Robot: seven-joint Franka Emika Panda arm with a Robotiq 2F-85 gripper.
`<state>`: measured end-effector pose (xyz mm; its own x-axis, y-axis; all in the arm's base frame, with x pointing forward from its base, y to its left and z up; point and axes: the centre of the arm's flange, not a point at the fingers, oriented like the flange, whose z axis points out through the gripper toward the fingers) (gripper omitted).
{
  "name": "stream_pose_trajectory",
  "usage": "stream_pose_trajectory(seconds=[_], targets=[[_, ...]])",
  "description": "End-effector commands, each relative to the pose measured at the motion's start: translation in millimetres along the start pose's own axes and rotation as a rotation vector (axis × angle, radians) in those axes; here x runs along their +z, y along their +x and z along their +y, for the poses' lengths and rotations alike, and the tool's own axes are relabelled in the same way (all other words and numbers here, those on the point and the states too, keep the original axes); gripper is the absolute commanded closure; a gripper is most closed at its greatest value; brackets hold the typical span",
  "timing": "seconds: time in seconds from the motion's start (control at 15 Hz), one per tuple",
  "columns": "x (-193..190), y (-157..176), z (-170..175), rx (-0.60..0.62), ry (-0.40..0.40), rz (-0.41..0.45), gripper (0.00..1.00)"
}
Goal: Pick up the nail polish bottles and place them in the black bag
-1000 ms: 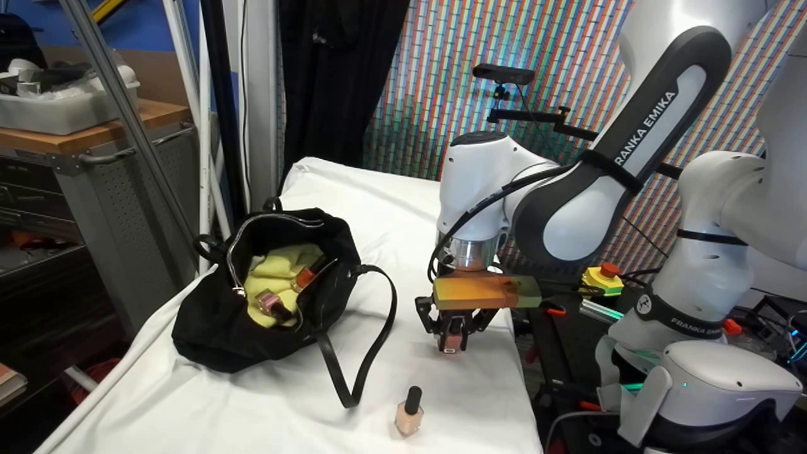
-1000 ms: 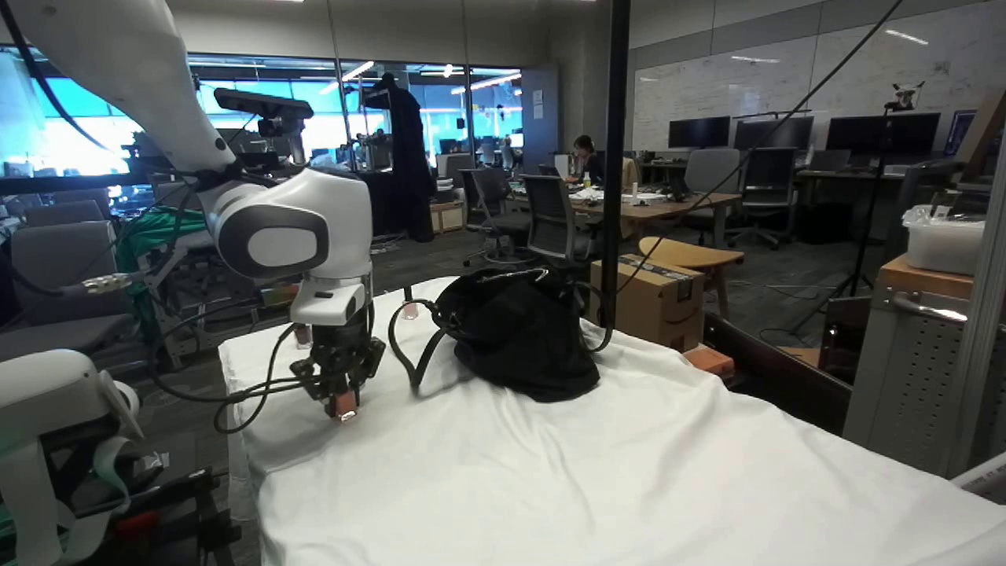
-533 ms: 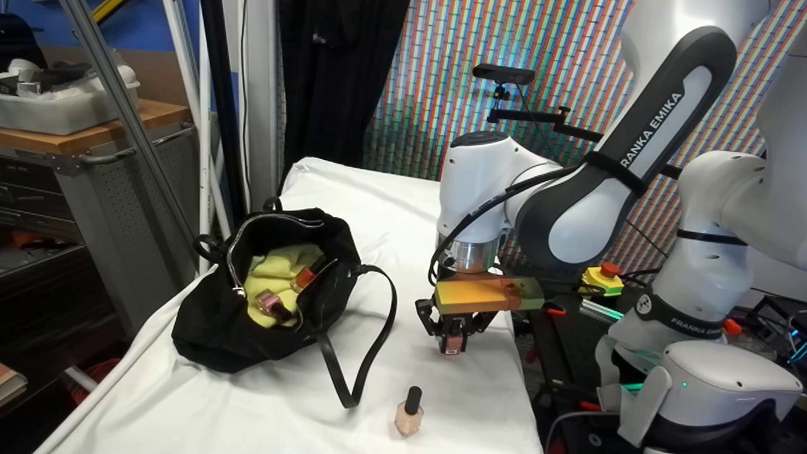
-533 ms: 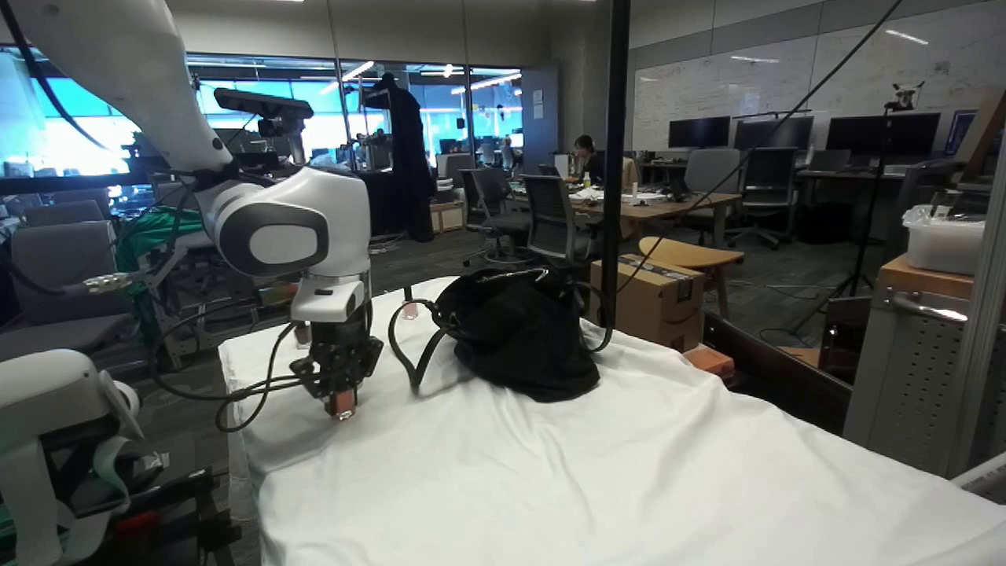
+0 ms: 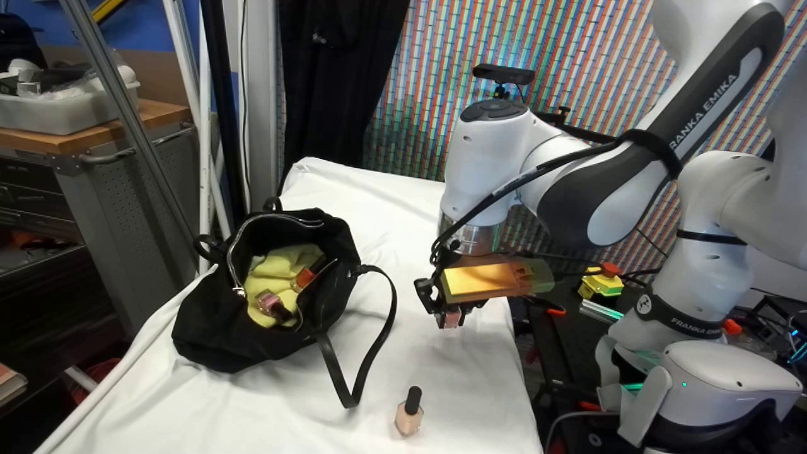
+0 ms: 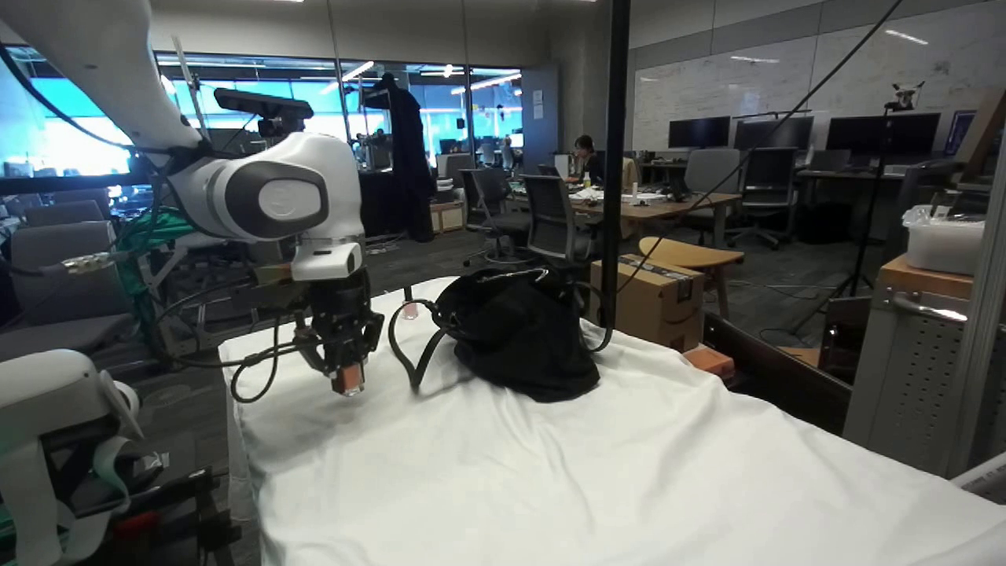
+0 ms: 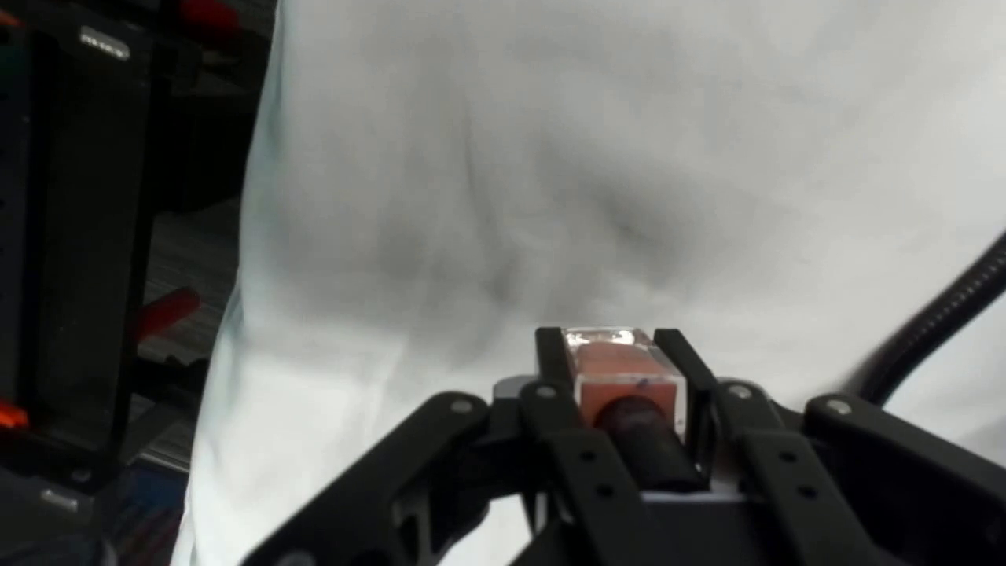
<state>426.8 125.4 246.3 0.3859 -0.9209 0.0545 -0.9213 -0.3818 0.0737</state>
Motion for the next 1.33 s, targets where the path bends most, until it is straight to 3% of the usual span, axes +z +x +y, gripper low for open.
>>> stream_pose_trajectory(seconds=[0.0,0.53,1.27], targets=[[-51.0,10.4,-19.9,-0.033,0.032,0.086,0.85],[-122.6,35.3,-111.1,-0.181,0.133,0.18,0.85],[-113.2,60.2,-245.9,-0.41,0.145,0.217,0.85]])
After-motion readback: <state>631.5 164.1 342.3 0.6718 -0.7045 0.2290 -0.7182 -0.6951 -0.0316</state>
